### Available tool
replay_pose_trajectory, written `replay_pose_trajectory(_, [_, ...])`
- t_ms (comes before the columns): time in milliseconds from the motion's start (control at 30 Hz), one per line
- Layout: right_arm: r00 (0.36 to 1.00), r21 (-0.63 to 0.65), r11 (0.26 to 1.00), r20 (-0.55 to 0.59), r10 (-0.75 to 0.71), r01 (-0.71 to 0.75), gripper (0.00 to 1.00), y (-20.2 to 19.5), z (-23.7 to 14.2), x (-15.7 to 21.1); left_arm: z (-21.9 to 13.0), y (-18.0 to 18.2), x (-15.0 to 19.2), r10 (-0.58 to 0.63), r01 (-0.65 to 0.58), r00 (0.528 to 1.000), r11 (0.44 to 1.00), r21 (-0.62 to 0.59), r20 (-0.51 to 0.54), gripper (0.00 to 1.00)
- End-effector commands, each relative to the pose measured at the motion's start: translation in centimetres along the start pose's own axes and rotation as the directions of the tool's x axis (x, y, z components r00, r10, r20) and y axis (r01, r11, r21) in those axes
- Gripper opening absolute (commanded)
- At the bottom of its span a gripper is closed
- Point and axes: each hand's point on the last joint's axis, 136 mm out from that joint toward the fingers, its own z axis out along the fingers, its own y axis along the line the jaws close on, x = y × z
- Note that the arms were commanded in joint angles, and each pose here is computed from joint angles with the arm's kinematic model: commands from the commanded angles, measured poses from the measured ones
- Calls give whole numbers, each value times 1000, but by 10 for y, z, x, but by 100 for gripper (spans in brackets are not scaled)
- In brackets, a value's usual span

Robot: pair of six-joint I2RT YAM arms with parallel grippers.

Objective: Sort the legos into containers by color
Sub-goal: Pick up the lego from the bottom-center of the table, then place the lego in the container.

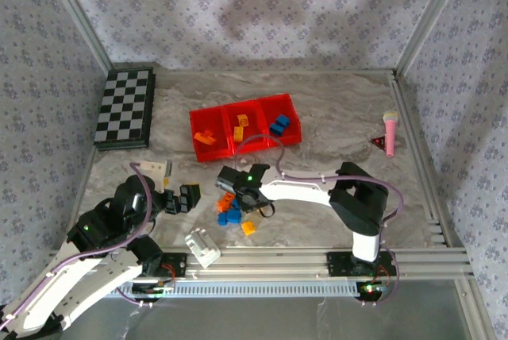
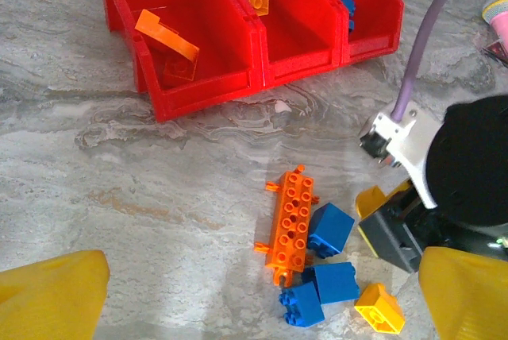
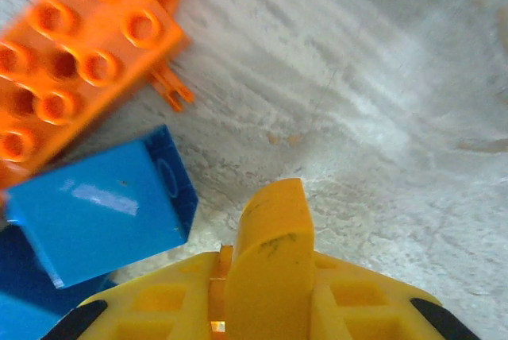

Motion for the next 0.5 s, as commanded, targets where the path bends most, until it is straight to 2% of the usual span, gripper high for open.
replay_pose_trajectory(0, [993,-7,1000,114,-15,16,28,-10,-41,-39,2,-1,0,0,0,1000,1000,-2,-2,100])
replay_pose_trajectory(167, [975,-44,999,223,2,8,26,-23,-68,-95,1,-1,0,-1,1,1000,1000,-1,-1,100])
replay_pose_trajectory(267, [955,-114,993,296,31,3,26,-27,-80,-134,1,-1,0,-2,2,1000,1000,3,0,100])
replay_pose_trajectory(467, [928,-141,990,363,80,-30,25,-54,-69,-201,1,-2,1,-2,2,1000,1000,7,-1,100])
